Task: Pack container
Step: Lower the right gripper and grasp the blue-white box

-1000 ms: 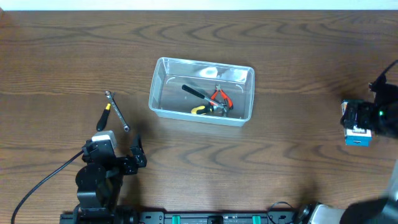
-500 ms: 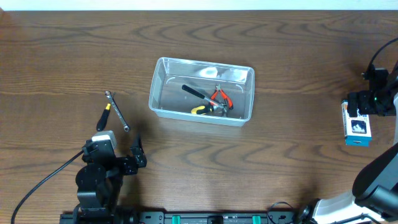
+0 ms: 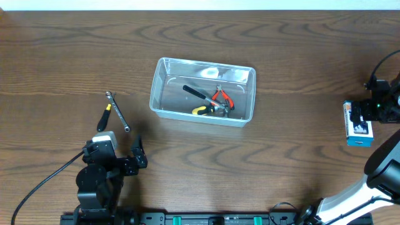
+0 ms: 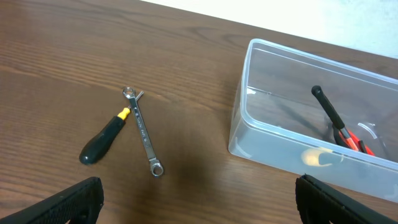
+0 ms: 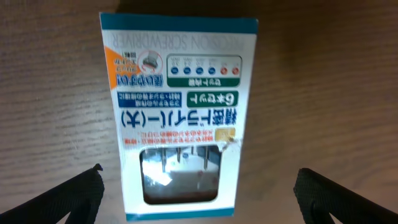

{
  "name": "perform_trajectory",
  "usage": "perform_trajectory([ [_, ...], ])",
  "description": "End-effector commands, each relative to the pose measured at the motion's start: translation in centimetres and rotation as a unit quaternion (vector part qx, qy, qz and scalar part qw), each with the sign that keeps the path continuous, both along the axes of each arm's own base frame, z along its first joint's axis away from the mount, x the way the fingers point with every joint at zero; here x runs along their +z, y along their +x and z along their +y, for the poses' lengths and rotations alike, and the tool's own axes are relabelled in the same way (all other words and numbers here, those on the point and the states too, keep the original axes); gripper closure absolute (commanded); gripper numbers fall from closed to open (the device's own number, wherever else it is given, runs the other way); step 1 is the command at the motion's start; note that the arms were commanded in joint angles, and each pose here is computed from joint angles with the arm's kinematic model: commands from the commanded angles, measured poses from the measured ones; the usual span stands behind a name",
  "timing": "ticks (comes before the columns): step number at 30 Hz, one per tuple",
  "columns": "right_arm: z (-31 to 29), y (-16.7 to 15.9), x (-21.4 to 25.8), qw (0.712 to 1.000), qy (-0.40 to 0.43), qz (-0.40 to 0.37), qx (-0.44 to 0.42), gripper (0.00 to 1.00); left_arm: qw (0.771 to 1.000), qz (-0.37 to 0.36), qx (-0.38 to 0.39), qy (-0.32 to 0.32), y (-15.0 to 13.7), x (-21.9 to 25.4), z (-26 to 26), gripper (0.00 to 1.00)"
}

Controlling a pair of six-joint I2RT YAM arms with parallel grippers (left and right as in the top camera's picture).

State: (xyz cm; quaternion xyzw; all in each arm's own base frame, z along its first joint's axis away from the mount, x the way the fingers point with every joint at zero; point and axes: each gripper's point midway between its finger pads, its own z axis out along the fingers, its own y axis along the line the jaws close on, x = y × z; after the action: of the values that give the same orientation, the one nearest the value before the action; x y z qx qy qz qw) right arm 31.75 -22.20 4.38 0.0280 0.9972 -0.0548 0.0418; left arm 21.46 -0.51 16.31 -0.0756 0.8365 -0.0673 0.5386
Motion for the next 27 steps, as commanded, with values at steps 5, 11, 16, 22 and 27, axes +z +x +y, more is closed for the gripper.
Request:
perform_trajectory([
  [5,1.4,0.4,-2.0,0.999,0.048,-0.001,0.014,0.01,1.0,-0.011,0.0,-0.003,0.0,1.0,0.0,0.02],
  [11,1.6,0.2,-3.0,0.998,0.055,0.01,0.013,0.01,1.0,-0.011,0.0,-0.003,0.0,1.0,0.0,0.02],
  [16,1.4,0.6,-3.0,0.999,0.051,0.003,0.014,0.01,1.0,-0.011,0.0,-0.003,0.0,1.0,0.0,0.02],
  [22,1.2,0.7,-3.0,0.999,0.049,0.0,0.014,0.01,1.0,-0.011,0.0,-0.003,0.0,1.0,0.0,0.02],
  [27,1.1,0.9,-3.0,0.999,0.047,-0.003,0.014,0.01,1.0,-0.011,0.0,-0.003,0.0,1.0,0.0,0.02],
])
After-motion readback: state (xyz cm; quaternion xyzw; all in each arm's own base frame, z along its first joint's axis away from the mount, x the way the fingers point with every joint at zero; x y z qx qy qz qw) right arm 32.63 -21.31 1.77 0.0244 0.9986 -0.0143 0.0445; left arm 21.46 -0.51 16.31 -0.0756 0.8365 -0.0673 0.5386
